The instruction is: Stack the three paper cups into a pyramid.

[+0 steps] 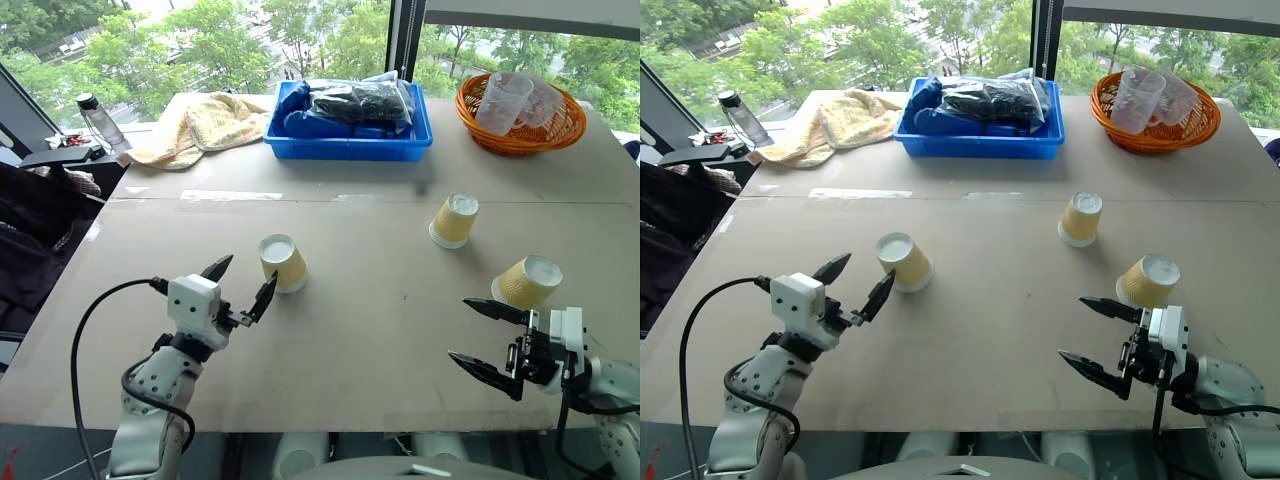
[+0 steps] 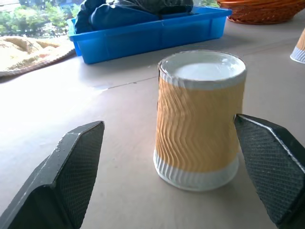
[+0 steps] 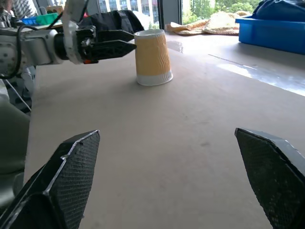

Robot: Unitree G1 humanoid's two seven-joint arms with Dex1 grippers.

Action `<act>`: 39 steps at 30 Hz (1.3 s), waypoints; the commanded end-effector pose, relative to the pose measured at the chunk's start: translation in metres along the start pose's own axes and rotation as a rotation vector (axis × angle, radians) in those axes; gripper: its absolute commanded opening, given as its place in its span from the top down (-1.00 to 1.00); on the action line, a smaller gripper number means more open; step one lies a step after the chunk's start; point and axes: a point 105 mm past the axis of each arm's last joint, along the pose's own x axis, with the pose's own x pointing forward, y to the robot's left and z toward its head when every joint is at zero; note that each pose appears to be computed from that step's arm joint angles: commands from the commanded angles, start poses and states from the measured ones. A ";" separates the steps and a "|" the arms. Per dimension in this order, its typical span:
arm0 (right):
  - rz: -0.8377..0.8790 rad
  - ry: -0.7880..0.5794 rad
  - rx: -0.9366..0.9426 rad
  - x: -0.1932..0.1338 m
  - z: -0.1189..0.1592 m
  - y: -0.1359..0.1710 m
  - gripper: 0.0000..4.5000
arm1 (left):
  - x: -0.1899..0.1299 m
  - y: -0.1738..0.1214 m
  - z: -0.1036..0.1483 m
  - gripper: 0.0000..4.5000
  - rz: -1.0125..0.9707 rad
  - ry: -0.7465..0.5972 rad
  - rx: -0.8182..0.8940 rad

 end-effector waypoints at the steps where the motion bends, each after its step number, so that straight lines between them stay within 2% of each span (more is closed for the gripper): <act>1: 0.025 -0.056 -0.026 0.013 0.019 0.002 -1.00 | 0.007 -0.012 0.006 -0.98 -0.052 -0.007 0.007; 11: 0.026 -0.077 -0.058 0.027 0.034 -0.001 -1.00 | 0.036 -0.014 0.013 -0.98 -0.098 -0.034 -0.026; 18: 0.017 -0.092 -0.067 0.032 0.040 0.000 -1.00 | 0.042 -0.019 0.011 -0.98 -0.119 -0.030 -0.069; 21: 0.013 -0.098 -0.066 0.033 0.042 0.001 -1.00 | 0.041 -0.021 0.010 -0.62 -0.135 -0.032 -0.067; 24: 0.006 -0.104 -0.066 0.033 0.044 0.000 -1.00 | 0.036 -0.027 0.014 -0.08 -0.178 -0.052 -0.111; 27: 0.001 -0.105 -0.066 0.032 0.045 -0.001 -1.00 | 0.029 -0.043 0.016 -0.08 -0.296 -0.060 -0.171; 30: -0.007 -0.099 -0.062 0.030 0.044 -0.002 -1.00 | 0.027 -0.064 0.019 -0.08 -0.447 -0.051 -0.158; 39: -0.073 -0.067 -0.056 0.016 0.038 -0.002 -1.00 | 0.049 -0.129 0.018 -0.08 -0.855 -0.008 -0.061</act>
